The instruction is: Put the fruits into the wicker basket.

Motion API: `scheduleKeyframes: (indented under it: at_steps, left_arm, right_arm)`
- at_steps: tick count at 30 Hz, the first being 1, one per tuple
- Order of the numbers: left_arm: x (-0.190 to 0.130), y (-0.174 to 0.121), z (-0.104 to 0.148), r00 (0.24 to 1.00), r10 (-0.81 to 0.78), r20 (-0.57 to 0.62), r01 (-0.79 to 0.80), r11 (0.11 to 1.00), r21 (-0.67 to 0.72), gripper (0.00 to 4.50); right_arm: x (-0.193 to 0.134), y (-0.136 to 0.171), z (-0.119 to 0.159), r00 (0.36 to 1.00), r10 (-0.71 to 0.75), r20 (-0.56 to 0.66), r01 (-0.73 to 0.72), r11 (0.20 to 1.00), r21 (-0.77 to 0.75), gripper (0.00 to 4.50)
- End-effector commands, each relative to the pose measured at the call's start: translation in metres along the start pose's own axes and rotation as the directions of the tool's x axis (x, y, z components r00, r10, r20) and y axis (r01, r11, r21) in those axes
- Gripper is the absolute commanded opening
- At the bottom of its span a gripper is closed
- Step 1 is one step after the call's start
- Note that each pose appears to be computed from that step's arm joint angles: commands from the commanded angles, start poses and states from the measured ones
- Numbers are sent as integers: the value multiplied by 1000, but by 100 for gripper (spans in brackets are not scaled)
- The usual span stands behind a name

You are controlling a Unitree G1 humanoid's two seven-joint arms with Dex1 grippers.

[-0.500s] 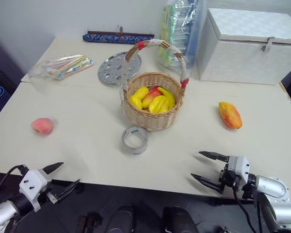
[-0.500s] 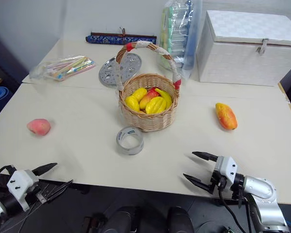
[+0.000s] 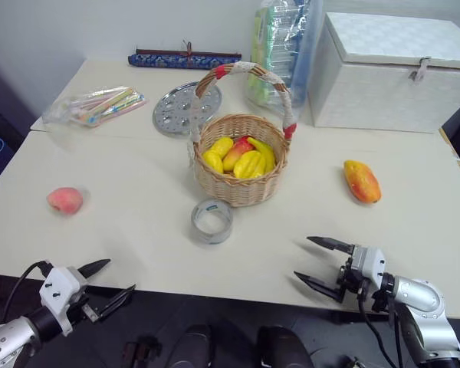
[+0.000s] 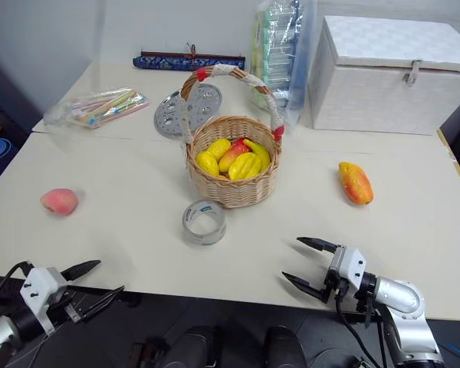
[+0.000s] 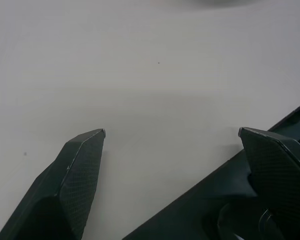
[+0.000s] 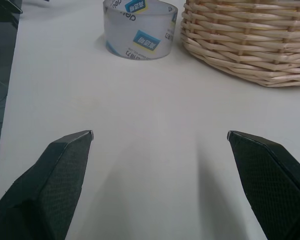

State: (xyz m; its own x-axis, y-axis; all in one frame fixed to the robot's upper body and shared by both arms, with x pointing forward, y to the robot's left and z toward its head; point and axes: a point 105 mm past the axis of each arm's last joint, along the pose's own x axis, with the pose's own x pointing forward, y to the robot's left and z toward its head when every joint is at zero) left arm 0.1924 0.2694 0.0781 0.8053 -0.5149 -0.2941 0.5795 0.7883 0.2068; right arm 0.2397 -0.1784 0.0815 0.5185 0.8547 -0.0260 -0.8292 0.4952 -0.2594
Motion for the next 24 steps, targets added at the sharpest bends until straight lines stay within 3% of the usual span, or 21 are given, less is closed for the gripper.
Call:
scheduleKeyframes:
  at_steps: [1,3,5,9,12,15,20,24]
  left_arm:
    - [2,1,24,998,-49,43,46,996,76,450]
    - [3,-5,28,994,-109,30,105,989,100,450]
    - [10,-15,42,973,-230,8,227,963,146,450]
    - [37,-23,83,915,-402,-21,389,868,308,450]
    - [55,-34,101,854,-512,-90,506,779,371,450]
    - [87,-38,108,819,-554,-151,559,707,434,450]
    - [137,-37,124,822,-540,-179,542,646,537,450]
    - [136,-50,114,749,-603,-275,644,564,517,359]
  right_arm:
    - [4,1,18,997,2,81,-5,999,39,447]
    - [6,2,26,995,6,103,-9,999,37,447]
    - [14,4,50,980,27,199,-26,1000,-12,447]
    - [29,4,105,934,58,353,-52,998,-26,447]
    - [37,7,129,911,85,404,-64,996,-65,447]
    - [44,8,134,909,98,406,-70,994,-81,447]
    - [46,7,127,927,72,367,-54,997,-58,447]
    - [43,9,123,933,54,355,-40,998,-46,450]
